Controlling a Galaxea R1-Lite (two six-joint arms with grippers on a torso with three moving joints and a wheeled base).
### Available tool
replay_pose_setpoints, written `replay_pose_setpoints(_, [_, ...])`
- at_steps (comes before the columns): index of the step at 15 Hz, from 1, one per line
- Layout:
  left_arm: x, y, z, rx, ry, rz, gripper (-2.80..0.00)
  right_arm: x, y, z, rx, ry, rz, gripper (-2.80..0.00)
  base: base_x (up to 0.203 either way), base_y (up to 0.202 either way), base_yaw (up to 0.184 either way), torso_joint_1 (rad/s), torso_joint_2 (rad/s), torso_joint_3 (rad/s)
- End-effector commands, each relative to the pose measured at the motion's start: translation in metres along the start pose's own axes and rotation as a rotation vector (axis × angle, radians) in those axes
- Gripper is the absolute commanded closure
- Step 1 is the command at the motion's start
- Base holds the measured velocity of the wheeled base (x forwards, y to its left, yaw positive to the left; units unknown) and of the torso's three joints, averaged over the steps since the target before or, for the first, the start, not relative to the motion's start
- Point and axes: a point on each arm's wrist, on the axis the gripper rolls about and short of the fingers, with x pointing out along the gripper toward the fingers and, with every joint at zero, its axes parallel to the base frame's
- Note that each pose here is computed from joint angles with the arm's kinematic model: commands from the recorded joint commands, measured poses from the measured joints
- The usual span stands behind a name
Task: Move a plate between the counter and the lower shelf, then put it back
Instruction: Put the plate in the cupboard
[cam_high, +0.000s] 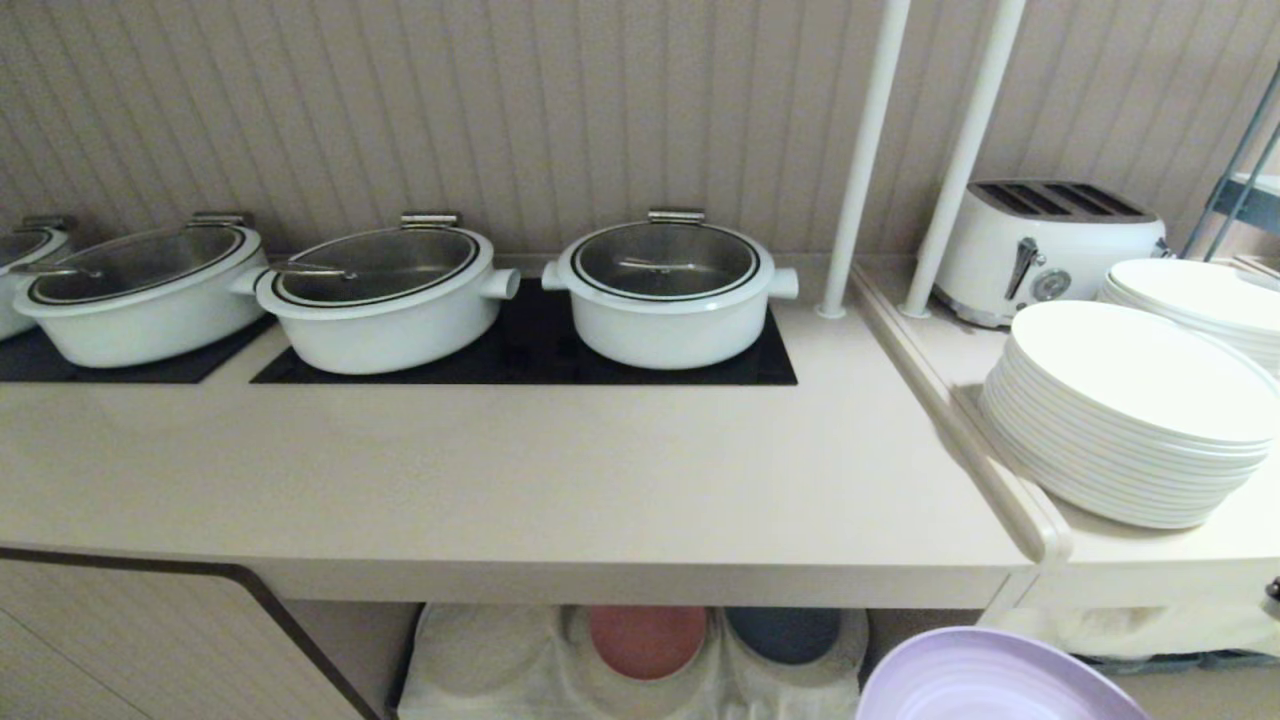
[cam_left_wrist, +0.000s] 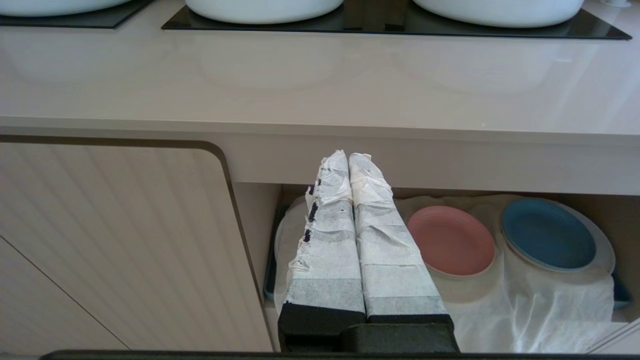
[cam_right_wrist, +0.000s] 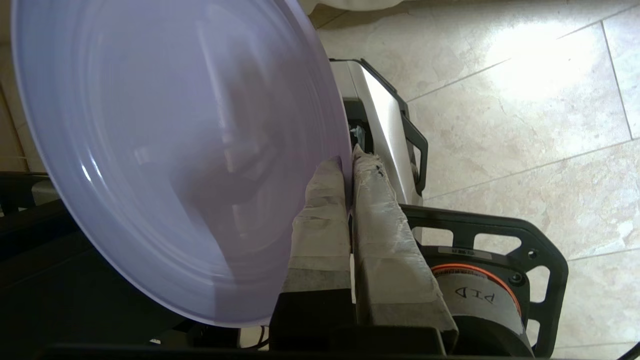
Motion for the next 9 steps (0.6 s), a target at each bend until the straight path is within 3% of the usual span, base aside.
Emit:
replay_pose_setpoints(1, [0.0001,0.0,0.0,0.0,0.001,0.001,0.0,0.0005,-0.0006,-0.0006,0.007,0.009,-0.003,0.0,0.0,0.0,0.0,0.0,0.0,0.0])
replay_pose_setpoints(9, [0.0001,0.0,0.0002,-0.002,-0.001,0.001,0.0,0.001,-0.0006,-0.0008,0.005,0.012,-0.003,0.0,0.0,0.0,0.0,0.0,0.0,0.0])
